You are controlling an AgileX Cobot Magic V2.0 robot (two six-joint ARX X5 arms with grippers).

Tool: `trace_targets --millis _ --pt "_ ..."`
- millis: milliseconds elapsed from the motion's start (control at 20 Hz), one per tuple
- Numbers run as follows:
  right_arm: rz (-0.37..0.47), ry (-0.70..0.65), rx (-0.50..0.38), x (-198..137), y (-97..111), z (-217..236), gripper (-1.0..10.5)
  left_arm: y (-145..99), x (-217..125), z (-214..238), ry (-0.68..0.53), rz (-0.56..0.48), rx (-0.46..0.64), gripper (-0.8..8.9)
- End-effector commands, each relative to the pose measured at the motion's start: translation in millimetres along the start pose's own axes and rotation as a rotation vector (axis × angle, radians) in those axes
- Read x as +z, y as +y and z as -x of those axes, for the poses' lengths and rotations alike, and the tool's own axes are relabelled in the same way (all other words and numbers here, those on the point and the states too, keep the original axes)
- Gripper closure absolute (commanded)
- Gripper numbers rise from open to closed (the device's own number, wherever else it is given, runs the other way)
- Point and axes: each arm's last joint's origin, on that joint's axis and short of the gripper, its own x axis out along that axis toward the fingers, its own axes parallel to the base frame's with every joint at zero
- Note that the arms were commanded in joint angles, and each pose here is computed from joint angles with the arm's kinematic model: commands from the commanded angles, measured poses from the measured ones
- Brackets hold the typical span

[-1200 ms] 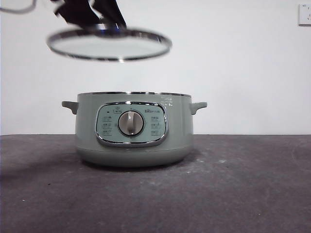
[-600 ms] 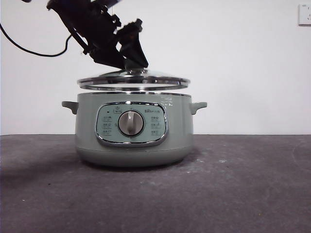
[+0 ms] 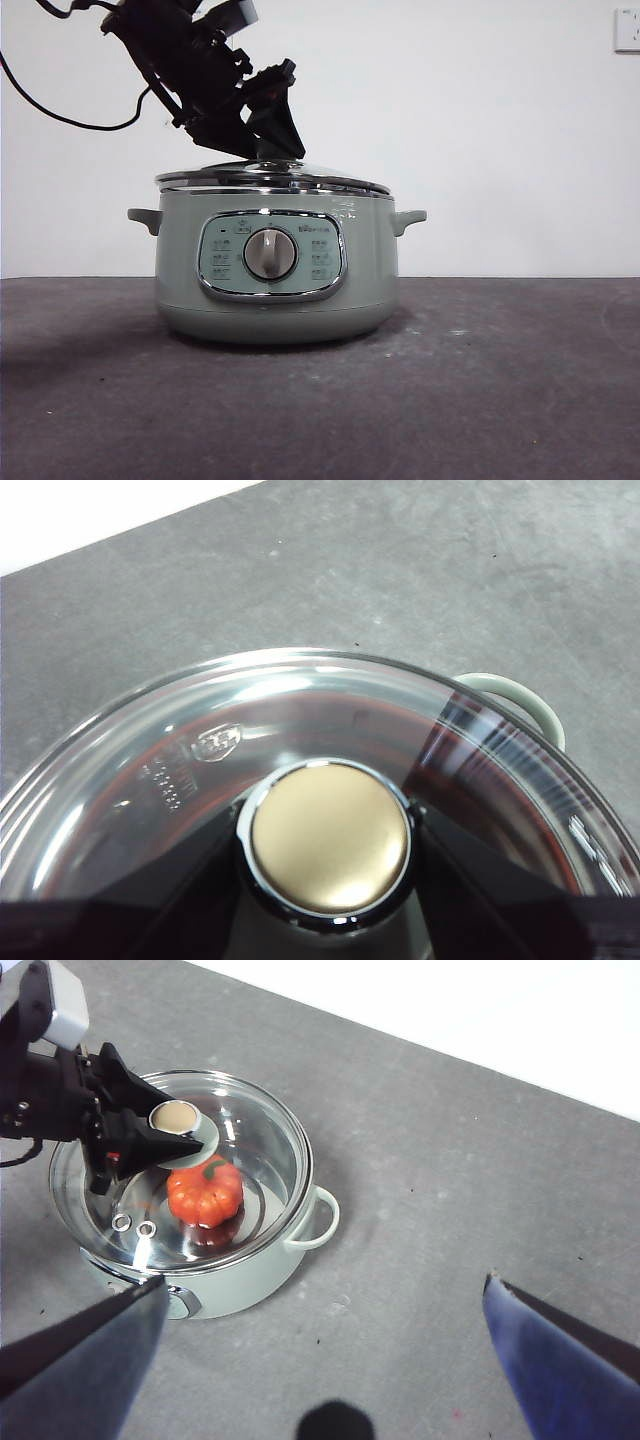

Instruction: Pick up the pumpkin,open the lid,put the pumpkin in the pot,close the lid

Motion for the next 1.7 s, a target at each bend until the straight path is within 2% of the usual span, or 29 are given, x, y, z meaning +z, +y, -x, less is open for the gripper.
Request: trace_targets --millis 50,600,750,800,850,950,1000,1200,1450,1700 --pt "-0.013 -0.004 0.000 0.2 -0.1 0.8 3.8 -2.1 -0.3 -6.0 -0.011 -0.010 -0.015 8.22" --pt "-0.012 -0.002 0.000 0.1 0.0 0.7 3.8 -4.3 2.5 -7.1 -0.035 -0.021 0.006 8.22" --pt "-0.012 -0.002 0.000 0.1 0.0 0.7 3.8 -4.5 -0.8 -7.1 -0.002 -0.013 0.002 8.19" --pt "-0.012 -0.002 0.001 0.0 0.0 0.7 3.8 -4.6 -2.6 -7.1 0.016 -0.007 0.001 7.94" --pt "-0.012 -0.002 0.001 0.0 0.0 0.7 3.8 -4.8 -4.2 -7.0 0.032 -0.002 0.000 7.02" --pt "-0.011 0.005 0.002 -0.7 0.0 0.7 3.8 -5.0 -5.3 -6.9 0.044 0.002 -0.001 4.12" --pt "-0.010 0.014 0.003 -1.5 0.1 0.7 3.8 -5.0 -5.9 -6.8 0.049 0.004 -0.002 3.17" --pt "-0.004 0.052 0.007 -5.2 0.3 0.8 3.8 -6.3 -2.9 1.4 0.055 0.006 -0.002 3.10" --pt "-0.012 0.093 0.152 -9.4 4.6 1.4 3.8 -13.4 12.8 37.3 0.026 -0.002 0.001 3.10" --pt "-0.017 0.150 0.302 -14.9 9.1 3.1 3.8 -31.8 23.3 111.6 0.058 0.009 -0.039 3.11"
